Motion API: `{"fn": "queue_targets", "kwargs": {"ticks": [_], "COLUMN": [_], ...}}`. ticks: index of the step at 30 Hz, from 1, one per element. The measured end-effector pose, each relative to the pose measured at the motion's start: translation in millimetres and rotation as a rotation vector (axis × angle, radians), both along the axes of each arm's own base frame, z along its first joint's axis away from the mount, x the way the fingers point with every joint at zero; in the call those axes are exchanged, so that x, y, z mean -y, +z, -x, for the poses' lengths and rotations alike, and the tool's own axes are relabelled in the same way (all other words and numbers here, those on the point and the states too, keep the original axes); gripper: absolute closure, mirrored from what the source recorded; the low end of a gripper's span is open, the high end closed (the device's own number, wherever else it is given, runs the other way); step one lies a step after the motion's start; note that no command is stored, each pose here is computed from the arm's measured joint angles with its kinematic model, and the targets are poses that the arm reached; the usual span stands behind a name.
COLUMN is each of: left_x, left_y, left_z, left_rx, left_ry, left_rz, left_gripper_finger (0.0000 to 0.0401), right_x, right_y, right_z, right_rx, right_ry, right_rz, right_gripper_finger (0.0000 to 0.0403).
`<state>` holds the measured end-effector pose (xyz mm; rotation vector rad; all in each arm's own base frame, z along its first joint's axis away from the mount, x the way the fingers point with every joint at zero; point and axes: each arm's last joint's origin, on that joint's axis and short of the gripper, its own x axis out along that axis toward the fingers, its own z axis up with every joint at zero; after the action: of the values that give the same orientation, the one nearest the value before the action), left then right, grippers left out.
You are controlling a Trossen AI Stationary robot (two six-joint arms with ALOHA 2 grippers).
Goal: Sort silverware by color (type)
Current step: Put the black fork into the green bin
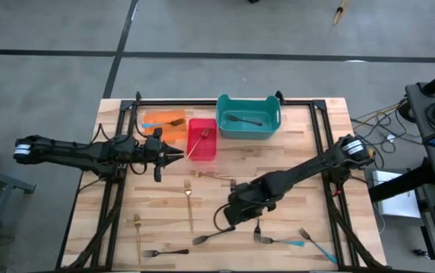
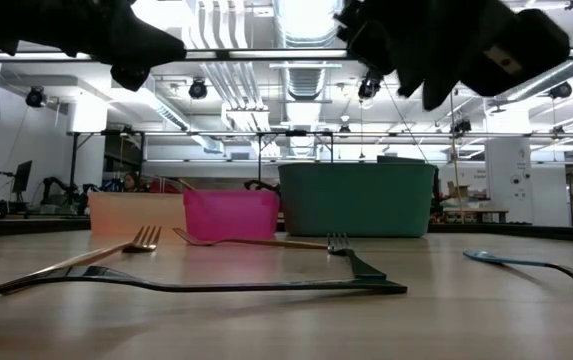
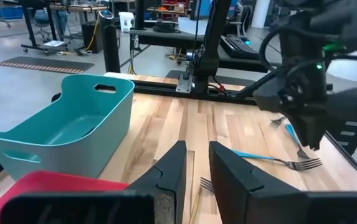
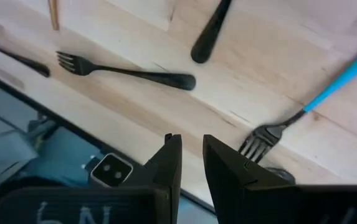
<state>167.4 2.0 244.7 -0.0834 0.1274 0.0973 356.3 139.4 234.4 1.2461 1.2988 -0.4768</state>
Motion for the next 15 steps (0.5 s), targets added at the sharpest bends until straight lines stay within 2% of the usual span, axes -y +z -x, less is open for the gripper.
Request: {"fn": "queue_targets", "kwargs": {"ticks": [7,10,15], "left_x": [0.1,0.2,0.2], "left_y": [-0.2,-0.3,0.8], "left_z": [0.6,1.5,3.4], "left_rx": [-0.004,-0.008,-0.004], "left_ry": [-0.001,-0.002,-0.003], "left_rz": [0.000,0.000,-0.002], "left_gripper_finger": [0.0349,0.0349,0.0349], "right_x": [0.2,6.2,26.7], "right_y": [-26.4,-44.2,-65.1], "right_z": [-24.3,-30.8,-41.5], "right_rx": [-0.047,-0.101,-0.133], "right_ry": [-0.021,-0.097,-0.109], "right_rz": [0.025,0.056,0.098], "right_gripper_finger": [0.0347,0.0346,0.0319]}}
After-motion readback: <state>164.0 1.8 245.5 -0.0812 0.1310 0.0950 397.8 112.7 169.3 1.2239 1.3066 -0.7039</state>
